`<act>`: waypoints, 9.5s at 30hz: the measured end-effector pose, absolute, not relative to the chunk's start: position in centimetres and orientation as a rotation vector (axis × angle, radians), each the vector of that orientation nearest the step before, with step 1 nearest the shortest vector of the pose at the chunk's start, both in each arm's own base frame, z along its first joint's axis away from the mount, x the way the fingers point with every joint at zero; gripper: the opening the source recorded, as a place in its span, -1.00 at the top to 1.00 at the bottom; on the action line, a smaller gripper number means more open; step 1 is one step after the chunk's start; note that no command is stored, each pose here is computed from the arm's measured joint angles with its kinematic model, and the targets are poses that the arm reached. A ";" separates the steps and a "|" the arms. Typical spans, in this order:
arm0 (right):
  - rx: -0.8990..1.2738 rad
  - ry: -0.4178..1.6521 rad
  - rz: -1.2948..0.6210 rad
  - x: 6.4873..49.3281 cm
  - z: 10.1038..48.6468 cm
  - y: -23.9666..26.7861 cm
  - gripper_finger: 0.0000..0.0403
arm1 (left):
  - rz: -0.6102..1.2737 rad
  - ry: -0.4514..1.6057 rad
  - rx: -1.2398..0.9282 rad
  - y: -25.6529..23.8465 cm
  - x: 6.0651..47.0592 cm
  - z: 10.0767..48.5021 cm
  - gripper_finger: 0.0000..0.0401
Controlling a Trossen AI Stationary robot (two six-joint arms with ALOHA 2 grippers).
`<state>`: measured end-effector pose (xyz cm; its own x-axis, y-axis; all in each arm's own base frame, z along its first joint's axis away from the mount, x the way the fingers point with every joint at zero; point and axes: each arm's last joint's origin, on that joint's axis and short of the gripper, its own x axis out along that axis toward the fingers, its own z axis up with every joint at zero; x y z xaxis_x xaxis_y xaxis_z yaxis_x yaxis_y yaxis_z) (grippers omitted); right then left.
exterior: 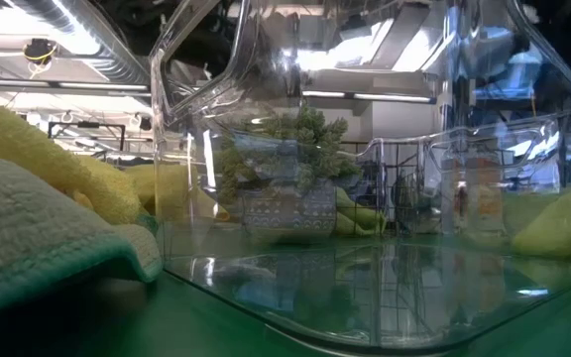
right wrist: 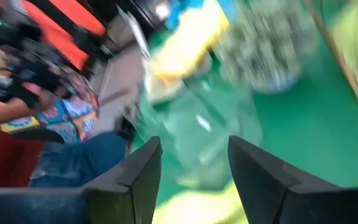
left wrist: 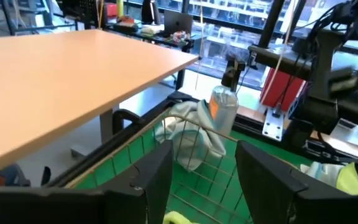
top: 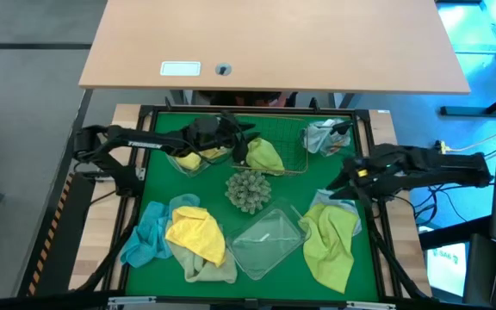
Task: Sort microfiber towel by color & place in baskets
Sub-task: Put the light green microfiber towel into the wire basket, then put the yellow microfiber towel into the top transparent bin
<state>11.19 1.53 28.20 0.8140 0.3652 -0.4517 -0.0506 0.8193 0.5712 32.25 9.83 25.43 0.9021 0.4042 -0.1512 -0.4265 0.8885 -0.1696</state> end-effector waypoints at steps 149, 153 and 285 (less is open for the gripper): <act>-0.402 1.164 -0.036 35.8 29.9 -10.0 0.99 | 0.031 0.548 -0.259 -1.7 23.4 29.6 0.16; -0.388 1.154 -0.049 35.8 30.0 -10.0 0.98 | -0.026 0.642 -0.265 -3.3 22.9 28.9 0.16; -0.017 0.881 -0.152 16.6 28.1 4.1 0.08 | 0.809 0.301 -0.332 7.1 15.5 33.3 1.00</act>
<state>16.62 4.09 28.13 0.6264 -0.1391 -0.7670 0.1254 0.9891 -0.0770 15.48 7.13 33.35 0.6532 0.6519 -0.3852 -0.7450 0.6441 -0.1733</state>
